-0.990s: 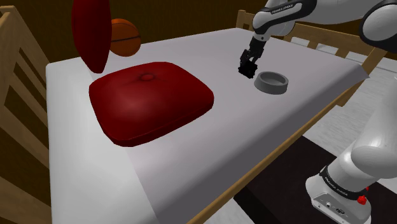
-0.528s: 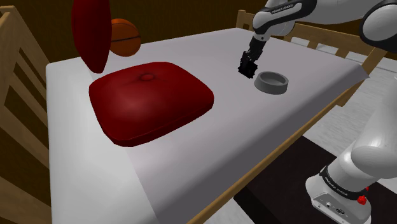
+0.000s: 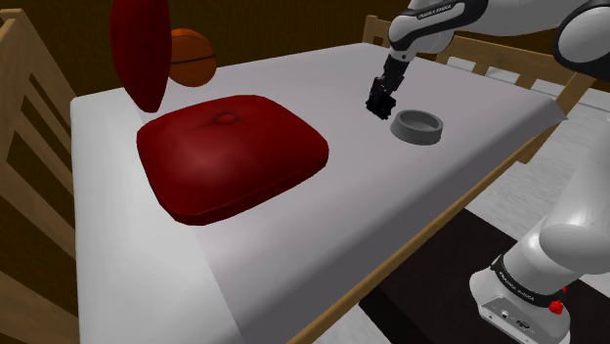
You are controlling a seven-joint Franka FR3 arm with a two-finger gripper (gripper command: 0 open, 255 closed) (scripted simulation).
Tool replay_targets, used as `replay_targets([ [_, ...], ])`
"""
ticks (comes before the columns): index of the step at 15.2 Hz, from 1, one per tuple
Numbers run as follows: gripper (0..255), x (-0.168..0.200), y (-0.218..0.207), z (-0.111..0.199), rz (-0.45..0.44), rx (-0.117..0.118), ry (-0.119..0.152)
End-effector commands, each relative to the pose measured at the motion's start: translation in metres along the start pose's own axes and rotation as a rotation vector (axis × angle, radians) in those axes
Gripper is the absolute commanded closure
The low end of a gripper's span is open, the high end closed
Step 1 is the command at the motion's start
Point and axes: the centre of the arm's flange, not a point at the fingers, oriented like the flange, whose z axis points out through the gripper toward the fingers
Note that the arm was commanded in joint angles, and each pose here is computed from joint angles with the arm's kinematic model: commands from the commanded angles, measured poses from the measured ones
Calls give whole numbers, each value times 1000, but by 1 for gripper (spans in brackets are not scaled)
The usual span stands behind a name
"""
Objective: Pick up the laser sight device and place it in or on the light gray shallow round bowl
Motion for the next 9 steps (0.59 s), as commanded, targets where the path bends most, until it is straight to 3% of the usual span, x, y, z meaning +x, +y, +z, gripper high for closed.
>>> replay_targets([
  [1, 255, 2, -1, -10, 0, 0, 0],
  [9, 255, 10, -4, -51, 0, 0, 0],
])
